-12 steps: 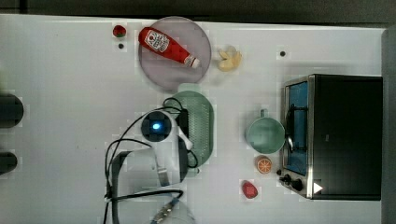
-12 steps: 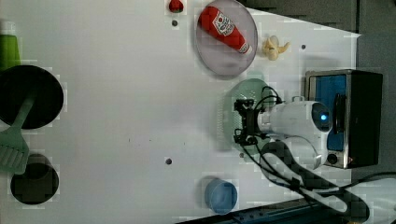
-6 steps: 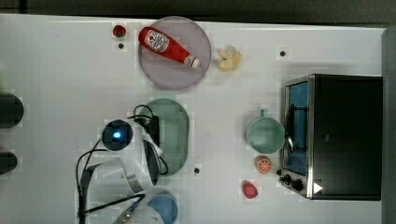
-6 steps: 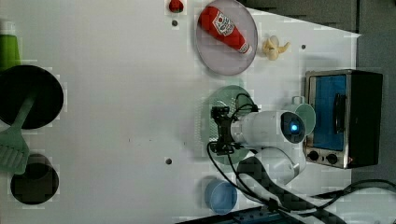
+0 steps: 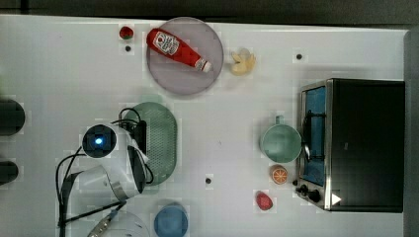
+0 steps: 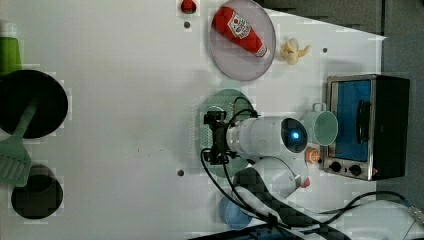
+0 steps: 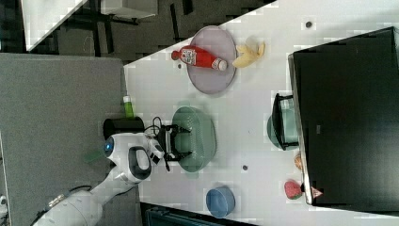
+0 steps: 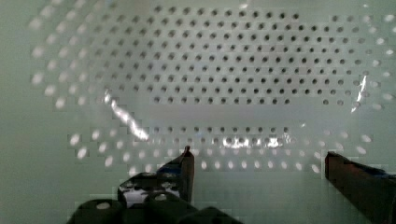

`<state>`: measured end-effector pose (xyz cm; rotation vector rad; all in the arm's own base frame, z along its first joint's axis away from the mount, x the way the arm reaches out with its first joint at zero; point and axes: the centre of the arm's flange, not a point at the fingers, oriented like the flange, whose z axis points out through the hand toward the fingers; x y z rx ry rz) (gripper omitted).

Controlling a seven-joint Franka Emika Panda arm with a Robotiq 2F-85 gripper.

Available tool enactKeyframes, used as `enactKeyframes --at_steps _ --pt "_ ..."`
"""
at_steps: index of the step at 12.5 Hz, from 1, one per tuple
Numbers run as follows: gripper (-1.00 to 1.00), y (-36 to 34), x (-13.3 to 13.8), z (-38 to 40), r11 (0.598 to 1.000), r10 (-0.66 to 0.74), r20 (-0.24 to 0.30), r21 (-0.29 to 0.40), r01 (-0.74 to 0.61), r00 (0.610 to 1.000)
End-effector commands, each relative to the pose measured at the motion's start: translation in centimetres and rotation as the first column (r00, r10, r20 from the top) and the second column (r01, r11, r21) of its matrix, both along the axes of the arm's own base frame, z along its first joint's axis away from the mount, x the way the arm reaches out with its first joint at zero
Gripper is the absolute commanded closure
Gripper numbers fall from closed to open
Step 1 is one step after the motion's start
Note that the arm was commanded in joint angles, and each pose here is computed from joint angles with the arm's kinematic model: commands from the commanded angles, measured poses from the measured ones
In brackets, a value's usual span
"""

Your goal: Drag strainer right to left.

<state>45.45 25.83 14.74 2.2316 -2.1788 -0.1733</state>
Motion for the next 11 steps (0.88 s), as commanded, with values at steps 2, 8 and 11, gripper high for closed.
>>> enactKeyframes --at_steps 2,8,11 --pt "-1.0 5.5 0.7 0.8 0.999 -0.031 0.027 0.036 0.03 0.999" --pt "-1.0 10.8 0.6 0.6 0.997 -0.047 0.038 0.057 0.045 0.998" --pt "-1.0 13.0 0.6 0.4 0.997 -0.023 0.048 0.071 0.02 0.999"
